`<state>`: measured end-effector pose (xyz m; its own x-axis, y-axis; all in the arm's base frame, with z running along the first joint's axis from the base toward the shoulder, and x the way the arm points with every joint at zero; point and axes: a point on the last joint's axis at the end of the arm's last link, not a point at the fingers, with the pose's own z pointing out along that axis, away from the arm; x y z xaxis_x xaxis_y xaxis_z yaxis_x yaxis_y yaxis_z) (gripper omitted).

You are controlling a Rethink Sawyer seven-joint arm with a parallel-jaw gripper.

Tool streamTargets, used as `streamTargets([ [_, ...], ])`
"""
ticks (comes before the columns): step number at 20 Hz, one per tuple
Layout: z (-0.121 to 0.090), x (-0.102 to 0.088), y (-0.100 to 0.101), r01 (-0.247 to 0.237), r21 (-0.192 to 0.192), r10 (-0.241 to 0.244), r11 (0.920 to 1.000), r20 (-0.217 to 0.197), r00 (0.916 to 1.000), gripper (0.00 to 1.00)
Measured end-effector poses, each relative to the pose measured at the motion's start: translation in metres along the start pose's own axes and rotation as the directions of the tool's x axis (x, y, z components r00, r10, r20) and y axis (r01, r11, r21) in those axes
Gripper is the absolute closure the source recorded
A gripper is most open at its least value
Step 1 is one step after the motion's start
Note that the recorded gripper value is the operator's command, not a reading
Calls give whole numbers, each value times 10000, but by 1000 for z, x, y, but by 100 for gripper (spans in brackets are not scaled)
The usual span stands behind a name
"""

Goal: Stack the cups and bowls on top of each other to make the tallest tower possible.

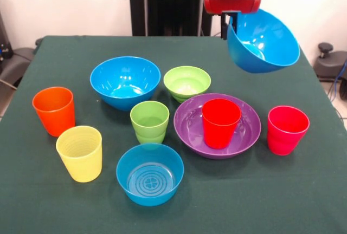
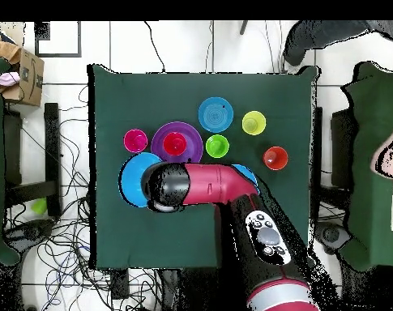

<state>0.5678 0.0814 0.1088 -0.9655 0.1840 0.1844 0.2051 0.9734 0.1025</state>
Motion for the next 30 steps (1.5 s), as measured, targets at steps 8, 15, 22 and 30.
streamTargets([
  [8, -8, -7, 6, 113, -139, -116, 9998, -221, 9997, 100],
  [15, -21, -22, 7, 106, -226, -113, 9997, -334, 9994, 100],
  [22, -31, -32, 6, 85, -321, -98, 9994, -395, 9992, 100],
  [30, -40, -51, 6, 42, -424, -55, 9991, -302, 9995, 100],
])
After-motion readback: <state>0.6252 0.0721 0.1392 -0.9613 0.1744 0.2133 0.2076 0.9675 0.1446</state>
